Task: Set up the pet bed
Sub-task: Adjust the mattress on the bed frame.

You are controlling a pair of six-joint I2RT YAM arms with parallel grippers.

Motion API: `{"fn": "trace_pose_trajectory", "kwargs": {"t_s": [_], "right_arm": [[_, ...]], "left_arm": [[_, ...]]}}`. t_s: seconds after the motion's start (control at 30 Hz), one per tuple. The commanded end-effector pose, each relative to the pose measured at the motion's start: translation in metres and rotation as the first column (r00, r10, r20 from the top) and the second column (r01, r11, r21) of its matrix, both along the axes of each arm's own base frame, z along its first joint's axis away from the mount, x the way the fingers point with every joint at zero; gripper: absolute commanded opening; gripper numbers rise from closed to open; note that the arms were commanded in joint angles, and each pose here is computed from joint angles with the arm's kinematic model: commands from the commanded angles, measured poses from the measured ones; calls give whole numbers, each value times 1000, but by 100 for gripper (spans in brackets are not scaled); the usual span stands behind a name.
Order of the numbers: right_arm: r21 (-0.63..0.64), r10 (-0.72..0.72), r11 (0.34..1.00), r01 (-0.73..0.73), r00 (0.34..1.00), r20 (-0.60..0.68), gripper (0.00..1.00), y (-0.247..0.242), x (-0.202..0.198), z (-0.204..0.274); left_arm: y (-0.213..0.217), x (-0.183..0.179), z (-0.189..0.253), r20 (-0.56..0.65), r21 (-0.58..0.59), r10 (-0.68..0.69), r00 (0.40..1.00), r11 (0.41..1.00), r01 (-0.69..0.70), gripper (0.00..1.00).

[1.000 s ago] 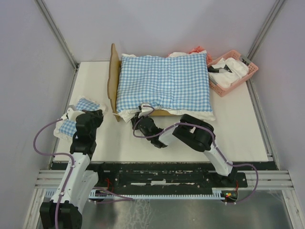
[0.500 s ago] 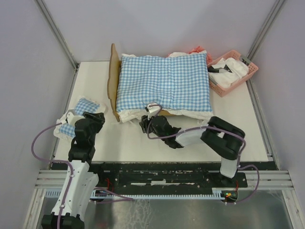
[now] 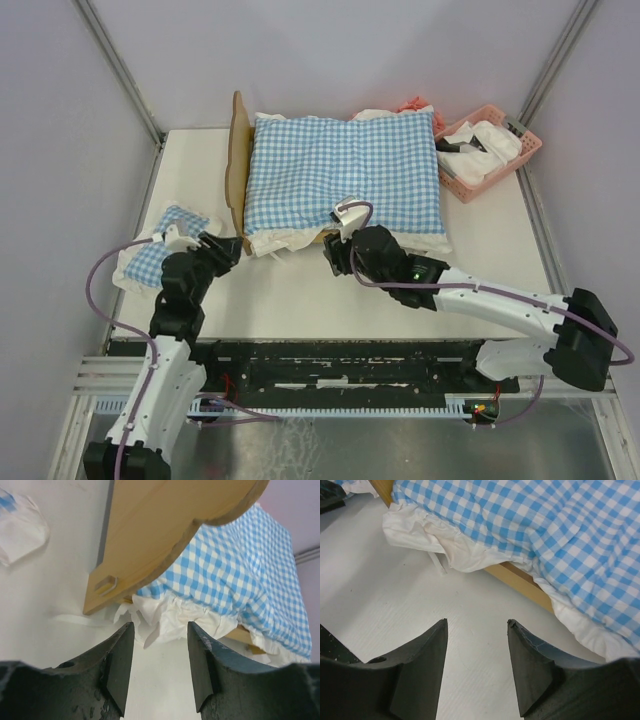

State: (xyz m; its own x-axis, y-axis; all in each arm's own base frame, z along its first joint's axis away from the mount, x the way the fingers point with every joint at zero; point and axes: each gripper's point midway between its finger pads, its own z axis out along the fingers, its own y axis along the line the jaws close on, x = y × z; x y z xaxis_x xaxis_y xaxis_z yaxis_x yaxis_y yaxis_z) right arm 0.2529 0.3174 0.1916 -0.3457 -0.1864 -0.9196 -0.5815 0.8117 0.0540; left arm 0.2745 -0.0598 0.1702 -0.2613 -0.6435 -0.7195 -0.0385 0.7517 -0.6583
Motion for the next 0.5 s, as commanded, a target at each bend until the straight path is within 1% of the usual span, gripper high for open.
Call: {"fn": "trace_pose_trajectory", "kwargs": {"t_s": [0.0, 0.13, 0.3, 0.33, 0.4, 0.47], "right_arm": [[-38, -23, 999, 24, 999, 26, 60, -23, -6, 14], [-40, -37, 998, 38, 999, 34, 61, -30, -6, 12], [-53, -72, 996, 74, 997, 40, 64, -39, -5, 6], [-77, -95, 992, 98, 994, 52, 65, -43, -1, 2], [-151, -140, 977, 153, 986, 95, 65, -54, 8, -3], [-231, -140, 957, 177, 976, 168, 65, -60, 20, -8]], "left_arm": [[-28, 6, -4, 46, 3, -112, 993, 994, 112, 54], [-46, 14, -18, 10, -11, -127, 992, 992, 128, 55], [-52, 32, -39, -55, 7, -87, 995, 996, 87, 57], [-52, 35, -41, -61, 9, -81, 995, 997, 82, 54], [-48, 40, -47, -95, 27, -53, 994, 998, 56, 40], [-39, 41, -53, -131, 58, 1, 991, 998, 6, 25]]}}
